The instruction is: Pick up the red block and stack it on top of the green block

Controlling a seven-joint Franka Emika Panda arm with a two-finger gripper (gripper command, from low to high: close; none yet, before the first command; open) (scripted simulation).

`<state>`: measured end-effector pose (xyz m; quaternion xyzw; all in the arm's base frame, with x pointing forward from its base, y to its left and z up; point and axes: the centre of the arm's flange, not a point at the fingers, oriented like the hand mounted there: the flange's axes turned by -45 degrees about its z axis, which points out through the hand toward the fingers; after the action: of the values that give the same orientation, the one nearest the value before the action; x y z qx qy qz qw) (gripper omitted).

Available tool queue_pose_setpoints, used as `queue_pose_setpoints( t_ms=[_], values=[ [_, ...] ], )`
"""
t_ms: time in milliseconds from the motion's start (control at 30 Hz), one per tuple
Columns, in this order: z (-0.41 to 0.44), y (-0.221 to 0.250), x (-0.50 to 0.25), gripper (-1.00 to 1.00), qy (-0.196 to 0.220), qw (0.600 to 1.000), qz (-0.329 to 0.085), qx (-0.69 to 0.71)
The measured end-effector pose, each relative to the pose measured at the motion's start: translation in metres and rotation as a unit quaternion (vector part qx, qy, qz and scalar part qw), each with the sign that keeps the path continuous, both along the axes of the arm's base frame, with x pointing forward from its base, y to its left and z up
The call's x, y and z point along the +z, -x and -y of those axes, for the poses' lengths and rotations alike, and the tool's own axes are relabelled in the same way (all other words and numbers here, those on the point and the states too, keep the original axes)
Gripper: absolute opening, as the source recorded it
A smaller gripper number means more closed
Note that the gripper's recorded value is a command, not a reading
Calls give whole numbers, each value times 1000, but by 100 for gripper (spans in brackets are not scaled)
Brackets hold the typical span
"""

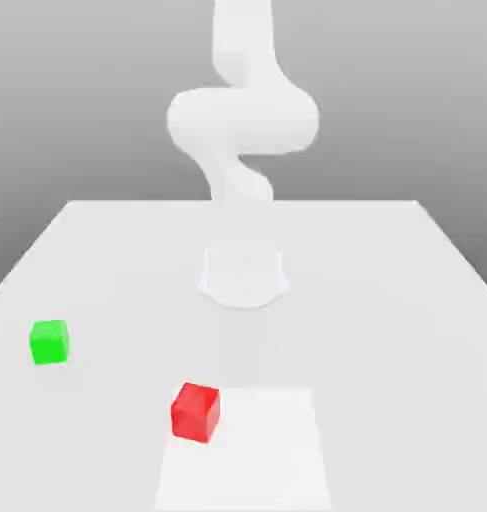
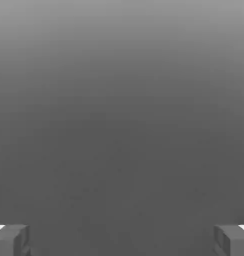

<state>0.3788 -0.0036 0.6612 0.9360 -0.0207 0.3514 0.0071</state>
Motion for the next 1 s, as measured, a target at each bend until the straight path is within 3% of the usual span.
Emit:
queue_pose_setpoints(
  t_ms=[133,300,600,833,867,1000],
  values=[
    [13,-44,-99,0,1,997,-77,-30],
    [34,-63,-224,0,-7,984,-169,-63],
    [59,-11,-426,0,-51,938,-324,-114],
    [59,2,-505,0,-60,929,-346,-119],
    [58,3,-513,-100,-60,929,-346,-119],
    [58,3,-513,-100,-59,929,-346,-119]
  ],
)
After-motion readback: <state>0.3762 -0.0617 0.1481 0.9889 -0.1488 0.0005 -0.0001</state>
